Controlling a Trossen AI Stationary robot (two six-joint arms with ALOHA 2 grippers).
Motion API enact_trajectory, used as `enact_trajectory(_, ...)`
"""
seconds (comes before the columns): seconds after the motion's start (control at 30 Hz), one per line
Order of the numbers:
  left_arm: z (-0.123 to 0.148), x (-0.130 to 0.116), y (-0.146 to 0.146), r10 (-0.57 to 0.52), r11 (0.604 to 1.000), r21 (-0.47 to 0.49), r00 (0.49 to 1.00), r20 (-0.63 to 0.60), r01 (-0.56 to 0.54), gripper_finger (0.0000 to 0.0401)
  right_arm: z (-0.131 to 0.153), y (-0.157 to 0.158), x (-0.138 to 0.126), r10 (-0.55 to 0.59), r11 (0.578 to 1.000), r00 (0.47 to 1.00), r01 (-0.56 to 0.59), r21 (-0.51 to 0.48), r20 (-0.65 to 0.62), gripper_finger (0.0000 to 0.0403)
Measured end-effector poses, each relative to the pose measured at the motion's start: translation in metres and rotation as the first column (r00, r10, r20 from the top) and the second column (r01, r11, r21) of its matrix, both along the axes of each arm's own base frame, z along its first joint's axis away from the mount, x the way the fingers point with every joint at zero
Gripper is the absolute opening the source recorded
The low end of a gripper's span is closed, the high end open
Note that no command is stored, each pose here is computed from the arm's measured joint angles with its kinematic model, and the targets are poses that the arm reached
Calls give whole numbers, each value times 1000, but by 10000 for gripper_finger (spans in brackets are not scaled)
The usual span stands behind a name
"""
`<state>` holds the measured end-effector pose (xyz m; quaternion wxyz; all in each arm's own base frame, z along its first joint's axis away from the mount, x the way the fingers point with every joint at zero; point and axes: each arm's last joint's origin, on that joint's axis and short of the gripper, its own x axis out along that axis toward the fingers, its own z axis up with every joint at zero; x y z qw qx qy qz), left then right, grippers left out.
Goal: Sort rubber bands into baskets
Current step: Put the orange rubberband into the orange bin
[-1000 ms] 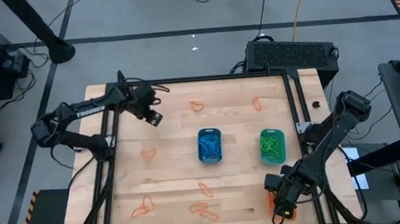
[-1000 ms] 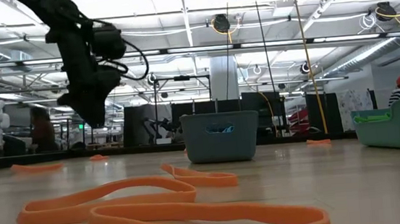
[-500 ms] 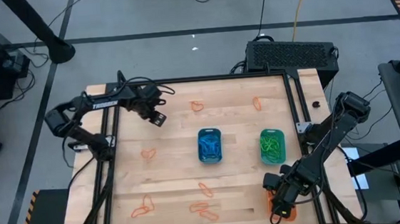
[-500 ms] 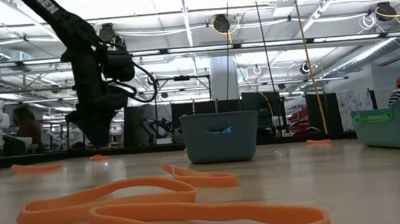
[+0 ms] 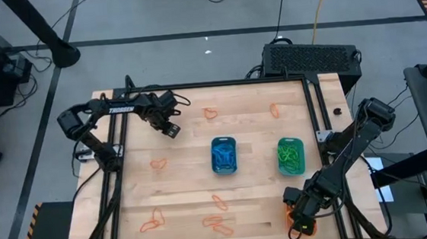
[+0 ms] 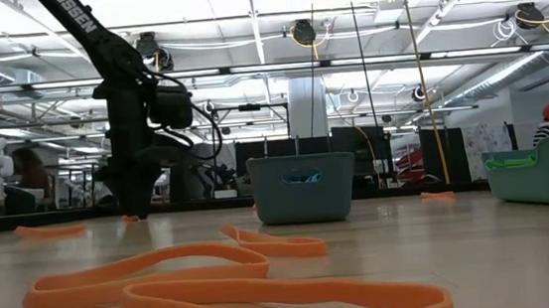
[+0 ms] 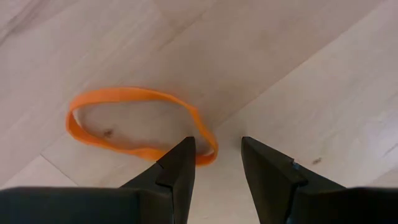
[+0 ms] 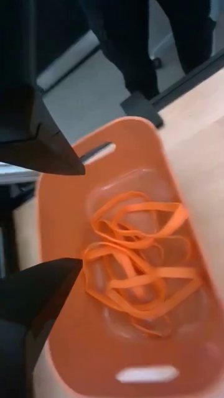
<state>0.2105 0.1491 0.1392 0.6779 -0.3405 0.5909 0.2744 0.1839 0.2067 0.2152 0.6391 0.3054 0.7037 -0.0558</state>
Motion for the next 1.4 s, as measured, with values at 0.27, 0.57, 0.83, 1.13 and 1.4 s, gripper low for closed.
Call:
enact_trajectory(0.27, -2, 1, -1, -3, 1000, 12, 1000, -12, 3, 138, 0, -3, 3, -6, 1000, 1000, 7, 17, -17, 222)
enact_trajectory(0.57, -2, 1, -1, -8, 1000, 19, 1000, -18, 9, 77, 0, -5, 6, -22, 1000, 1000, 22, -8, 11, 222)
enact_trajectory(0.83, 4, 6, -9, -41, 996, 75, 999, -13, 42, 4, 0, -13, 14, -19, 1000, 999, 19, 0, 29, 222)
enact_trajectory(1.13, 56, 8, -47, -143, 975, 193, 976, 165, 111, 2, 10, -28, 24, -71, 995, 984, 81, -52, 162, 222)
enact_trajectory(1.4, 104, 20, -96, -151, 976, 214, 846, 511, 45, 1, 38, -58, 40, -100, 947, 836, 246, -206, 539, 222)
